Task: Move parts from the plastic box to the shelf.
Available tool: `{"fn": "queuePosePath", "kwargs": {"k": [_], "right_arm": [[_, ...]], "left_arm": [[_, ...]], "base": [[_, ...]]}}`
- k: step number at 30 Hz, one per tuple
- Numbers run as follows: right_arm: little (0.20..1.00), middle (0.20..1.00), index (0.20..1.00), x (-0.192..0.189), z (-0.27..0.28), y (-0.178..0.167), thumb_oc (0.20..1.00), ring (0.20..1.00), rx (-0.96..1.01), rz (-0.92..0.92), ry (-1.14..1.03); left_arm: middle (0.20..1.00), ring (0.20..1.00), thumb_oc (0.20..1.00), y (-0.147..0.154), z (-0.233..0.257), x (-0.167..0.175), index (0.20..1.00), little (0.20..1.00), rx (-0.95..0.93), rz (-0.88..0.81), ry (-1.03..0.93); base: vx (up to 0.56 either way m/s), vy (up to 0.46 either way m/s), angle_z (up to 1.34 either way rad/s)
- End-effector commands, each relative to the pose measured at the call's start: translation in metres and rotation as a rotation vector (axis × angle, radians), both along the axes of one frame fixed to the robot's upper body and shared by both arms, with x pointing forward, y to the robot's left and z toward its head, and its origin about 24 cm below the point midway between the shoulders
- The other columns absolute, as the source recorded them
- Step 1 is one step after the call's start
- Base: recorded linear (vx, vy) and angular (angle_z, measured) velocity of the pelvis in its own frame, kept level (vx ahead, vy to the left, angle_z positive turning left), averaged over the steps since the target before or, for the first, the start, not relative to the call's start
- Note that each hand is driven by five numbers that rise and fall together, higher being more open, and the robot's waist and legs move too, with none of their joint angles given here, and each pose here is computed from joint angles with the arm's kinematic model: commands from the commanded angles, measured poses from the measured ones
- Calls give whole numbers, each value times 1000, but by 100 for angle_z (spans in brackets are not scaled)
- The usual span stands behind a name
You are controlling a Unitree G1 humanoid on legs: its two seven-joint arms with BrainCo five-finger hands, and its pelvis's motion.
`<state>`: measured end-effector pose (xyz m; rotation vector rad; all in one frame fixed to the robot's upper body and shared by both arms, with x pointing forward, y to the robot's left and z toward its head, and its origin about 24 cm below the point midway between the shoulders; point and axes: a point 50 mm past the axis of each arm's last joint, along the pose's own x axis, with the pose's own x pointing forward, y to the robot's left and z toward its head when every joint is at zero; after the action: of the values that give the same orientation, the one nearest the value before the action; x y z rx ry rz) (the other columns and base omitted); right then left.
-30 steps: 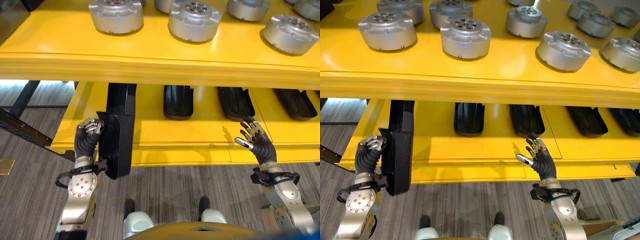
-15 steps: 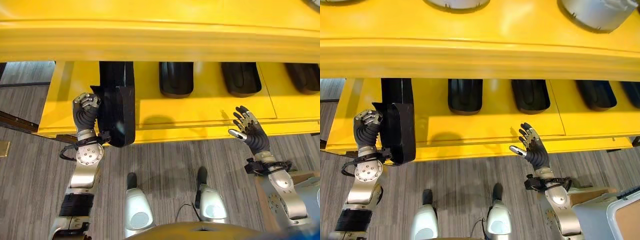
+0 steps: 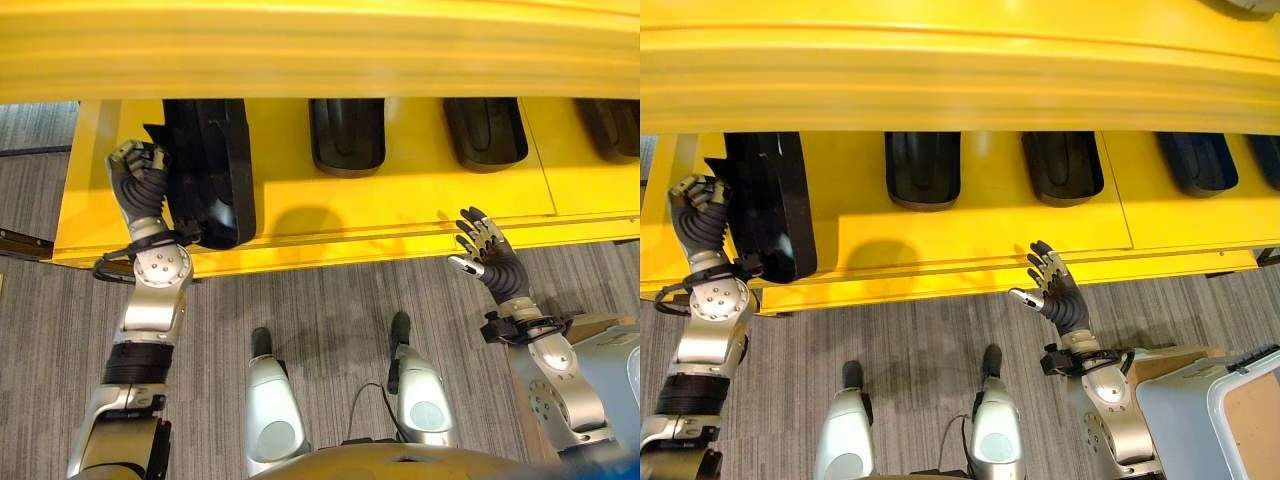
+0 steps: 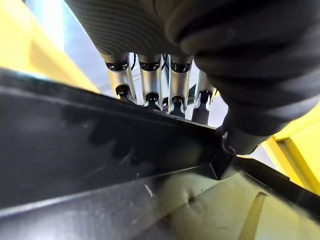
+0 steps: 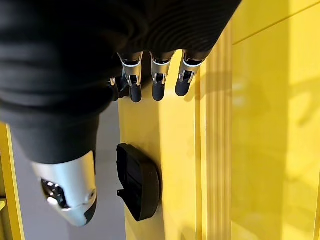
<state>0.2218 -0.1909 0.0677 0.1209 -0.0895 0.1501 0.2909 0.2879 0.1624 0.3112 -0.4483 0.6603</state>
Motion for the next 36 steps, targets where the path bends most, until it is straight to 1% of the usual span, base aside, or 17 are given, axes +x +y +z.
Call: {"fn": "queuePosePath", "kwargs": {"k": [1, 8, 14, 22, 25, 29, 36], "right_arm": [[1000, 1000, 1000, 6, 22, -1, 1000, 1000, 23, 19, -107], [1000, 1000, 1000, 8, 21, 5, 1000, 1000, 30, 50, -95], [1000, 1000, 1000, 10, 25, 7, 1000, 1000, 42, 50, -109], [1000, 1000, 1000, 11, 30, 9, 1000, 1000, 69, 52, -128], [1000, 1000, 1000, 12, 29, 9, 1000, 1000, 92, 45, -123], [1000, 1000, 1000, 14, 33, 10, 1000, 1000, 98, 54, -139], [1000, 1000, 1000, 13, 31, 12, 1000, 1000, 120, 64, -127]], "left_arm": [[200, 200, 200, 18, 53, 2, 200, 200, 61, 58, -176], [200, 200, 200, 29, 81, 13, 200, 200, 89, 88, -178], [200, 200, 200, 31, 95, 19, 200, 200, 113, 108, -176], [200, 200, 200, 28, 107, 28, 200, 200, 102, 112, -187], [200, 200, 200, 27, 114, 33, 200, 200, 71, 108, -194], [200, 200, 200, 32, 128, 35, 200, 200, 155, 186, -170], [200, 200, 200, 34, 138, 42, 200, 200, 127, 192, -156]], "base": [[0, 0, 0], [-21, 8, 2], [-53, 16, 2], [-20, 0, 9], [-46, 4, 6], [-10, 5, 0], [-3, 2, -1]]}}
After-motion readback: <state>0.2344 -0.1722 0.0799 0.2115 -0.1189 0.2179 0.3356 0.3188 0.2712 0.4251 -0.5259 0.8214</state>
